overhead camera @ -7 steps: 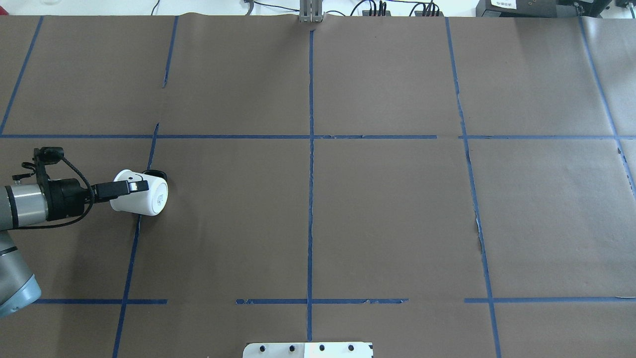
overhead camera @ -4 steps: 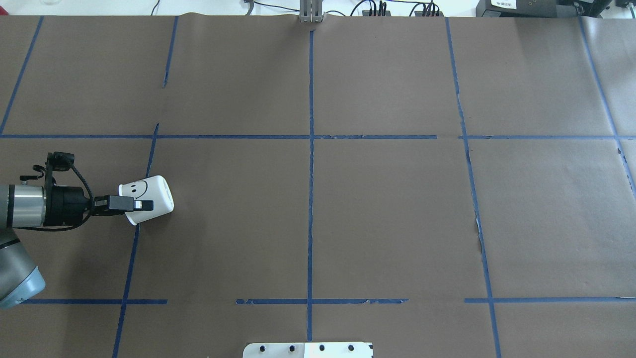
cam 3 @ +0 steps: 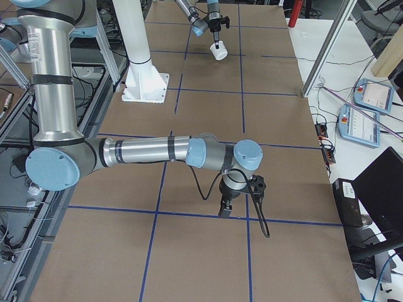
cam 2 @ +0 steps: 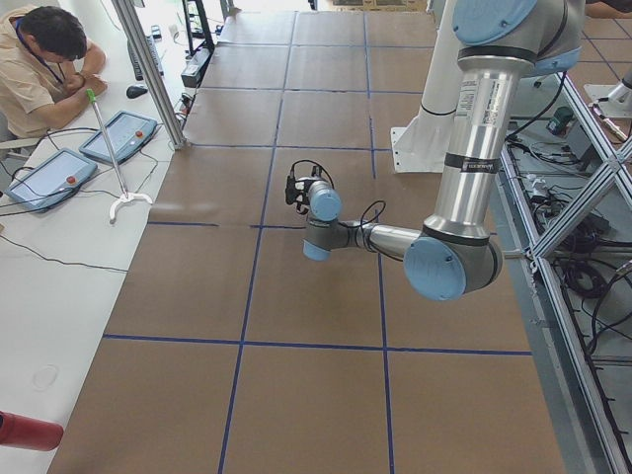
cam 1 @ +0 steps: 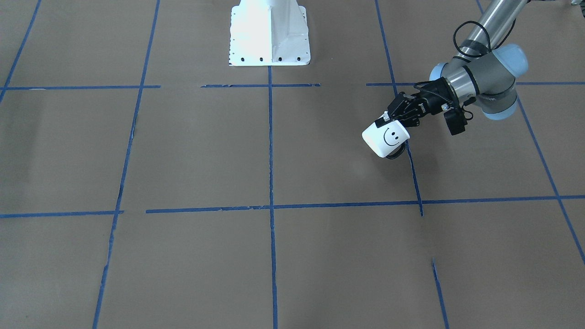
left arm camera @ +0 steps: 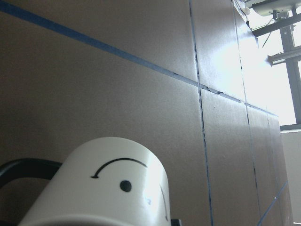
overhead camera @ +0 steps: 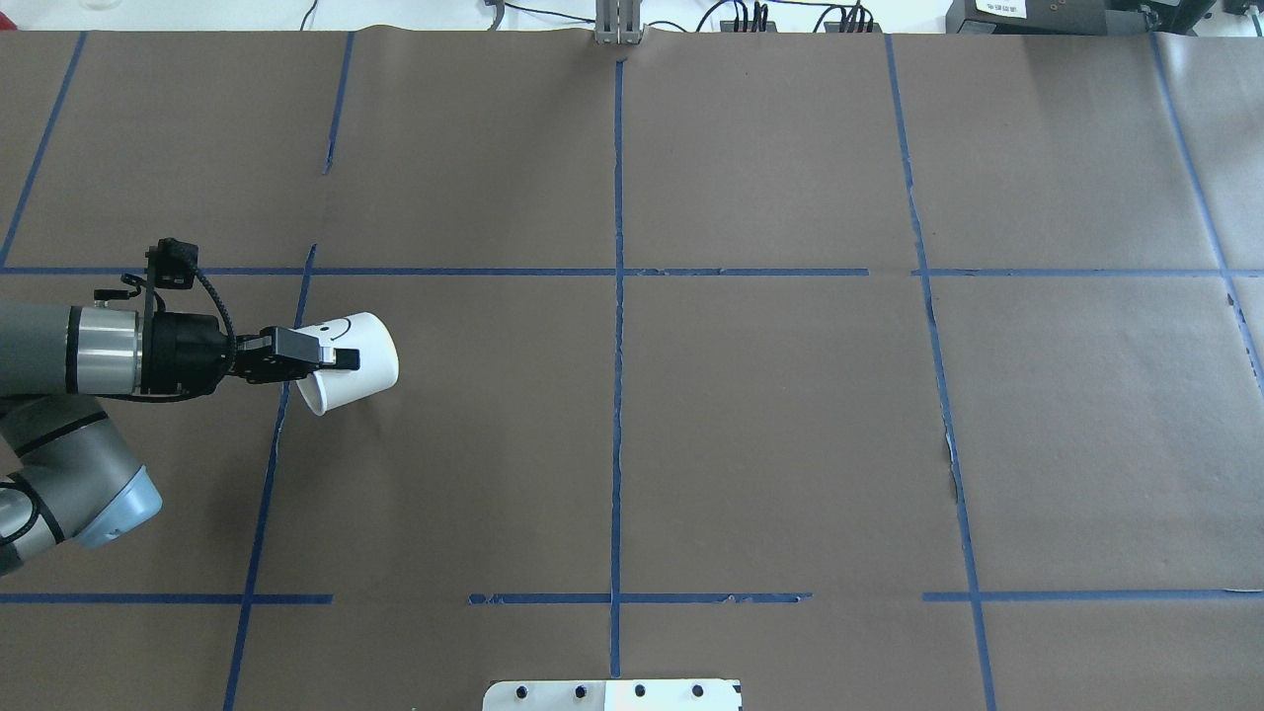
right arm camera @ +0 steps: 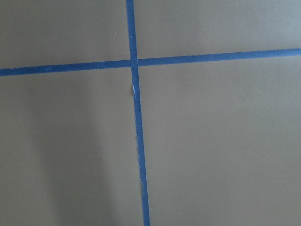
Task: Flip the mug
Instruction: 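Rotate the held mug upright and set it down at the table center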
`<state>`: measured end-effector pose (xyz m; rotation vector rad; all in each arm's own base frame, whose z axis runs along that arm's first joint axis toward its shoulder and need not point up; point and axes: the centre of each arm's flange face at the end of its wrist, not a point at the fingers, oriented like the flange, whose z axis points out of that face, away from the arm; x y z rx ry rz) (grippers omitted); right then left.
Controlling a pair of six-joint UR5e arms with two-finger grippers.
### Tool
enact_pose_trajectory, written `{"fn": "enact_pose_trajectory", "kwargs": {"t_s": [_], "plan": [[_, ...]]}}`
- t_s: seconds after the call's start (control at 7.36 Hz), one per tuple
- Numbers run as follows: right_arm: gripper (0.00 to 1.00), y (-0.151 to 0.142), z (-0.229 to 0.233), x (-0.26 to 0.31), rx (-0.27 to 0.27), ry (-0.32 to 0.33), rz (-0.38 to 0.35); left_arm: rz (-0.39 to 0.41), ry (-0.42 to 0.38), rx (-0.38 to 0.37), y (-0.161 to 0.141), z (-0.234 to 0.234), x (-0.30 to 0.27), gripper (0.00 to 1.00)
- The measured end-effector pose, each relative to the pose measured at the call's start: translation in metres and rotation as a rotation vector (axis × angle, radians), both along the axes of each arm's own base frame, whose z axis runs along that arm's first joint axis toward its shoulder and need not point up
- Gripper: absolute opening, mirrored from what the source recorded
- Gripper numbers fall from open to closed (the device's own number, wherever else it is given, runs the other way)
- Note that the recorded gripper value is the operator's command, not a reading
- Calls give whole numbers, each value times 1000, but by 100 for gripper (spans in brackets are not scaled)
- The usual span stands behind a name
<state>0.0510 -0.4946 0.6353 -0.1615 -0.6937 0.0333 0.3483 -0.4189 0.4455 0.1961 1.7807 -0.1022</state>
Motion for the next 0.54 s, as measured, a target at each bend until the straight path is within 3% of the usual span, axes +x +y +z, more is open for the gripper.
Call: {"fn": "enact_pose_trajectory", "kwargs": {"t_s": [0.27,0.54], "plan": [[100,0,0,0,0,0,0,53,-53,-49,-21,-36,13,0],[100,0,0,0,0,0,0,129,-195,-173,-35,-106,24,0]]}}
